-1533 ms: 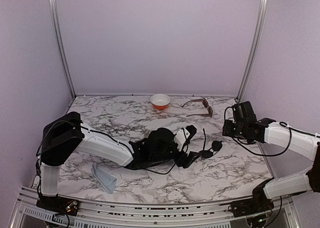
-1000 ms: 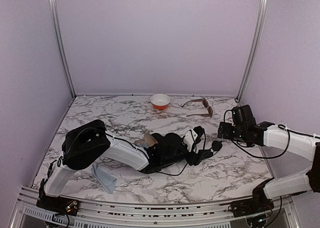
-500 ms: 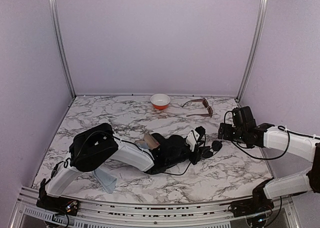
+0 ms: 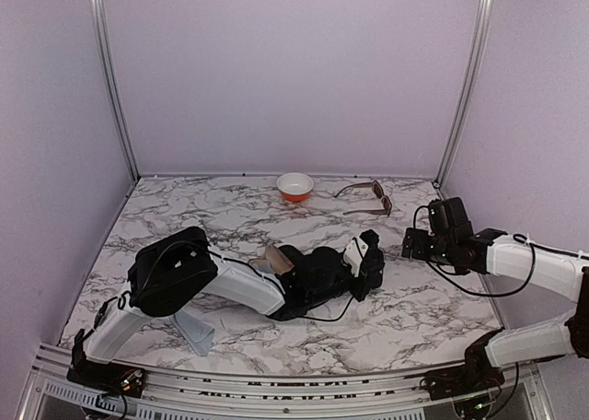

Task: Organize the sunglasses
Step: Pick up the sunglasses from the center of the board.

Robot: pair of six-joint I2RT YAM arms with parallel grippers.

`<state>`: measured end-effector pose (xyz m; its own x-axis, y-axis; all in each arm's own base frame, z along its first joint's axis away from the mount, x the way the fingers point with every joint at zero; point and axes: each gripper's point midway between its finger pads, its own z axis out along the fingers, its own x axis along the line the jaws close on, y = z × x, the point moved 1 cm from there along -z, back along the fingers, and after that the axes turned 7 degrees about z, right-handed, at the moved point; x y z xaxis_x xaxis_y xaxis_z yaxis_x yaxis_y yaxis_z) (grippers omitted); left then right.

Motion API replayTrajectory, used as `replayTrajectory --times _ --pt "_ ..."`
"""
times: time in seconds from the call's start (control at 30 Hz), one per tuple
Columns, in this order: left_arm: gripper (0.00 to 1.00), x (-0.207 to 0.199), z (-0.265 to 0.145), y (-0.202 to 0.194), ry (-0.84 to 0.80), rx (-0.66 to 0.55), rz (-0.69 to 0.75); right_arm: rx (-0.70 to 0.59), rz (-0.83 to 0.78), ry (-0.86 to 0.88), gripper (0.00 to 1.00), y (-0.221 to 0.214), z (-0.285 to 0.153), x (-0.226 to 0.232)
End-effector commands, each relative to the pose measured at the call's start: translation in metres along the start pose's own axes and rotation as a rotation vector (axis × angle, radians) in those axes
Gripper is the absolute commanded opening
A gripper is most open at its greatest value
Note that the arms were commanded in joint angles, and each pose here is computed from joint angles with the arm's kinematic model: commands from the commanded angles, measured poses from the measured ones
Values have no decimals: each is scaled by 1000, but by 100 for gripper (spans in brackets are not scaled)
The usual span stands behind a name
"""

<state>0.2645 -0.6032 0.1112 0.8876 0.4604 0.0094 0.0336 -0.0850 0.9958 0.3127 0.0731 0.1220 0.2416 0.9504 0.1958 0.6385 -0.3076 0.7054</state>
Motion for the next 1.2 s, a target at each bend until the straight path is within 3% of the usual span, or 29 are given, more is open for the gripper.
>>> replayTrajectory --times 0.0,0.4,0.6,0.8,0.97,1.17 --pt "0 1 -3 20 -8 -48 0 -50 6 11 94 14 -9 1" --pt "0 -15 -58 101 -133 -131 76 -177 -16 167 93 46 -44 22" --pt "0 -43 -99 126 -351 -122 133 -230 -76 331 93 52 -62 44" --pt "0 -68 -154 153 -644 -180 169 -241 -189 624 91 54 -102 87" --pt "0 -59 -188 153 -714 -188 214 -213 -236 818 91 47 -130 109" --pt "0 -54 -219 154 -813 -177 194 -73 -349 1112 91 8 -163 135"
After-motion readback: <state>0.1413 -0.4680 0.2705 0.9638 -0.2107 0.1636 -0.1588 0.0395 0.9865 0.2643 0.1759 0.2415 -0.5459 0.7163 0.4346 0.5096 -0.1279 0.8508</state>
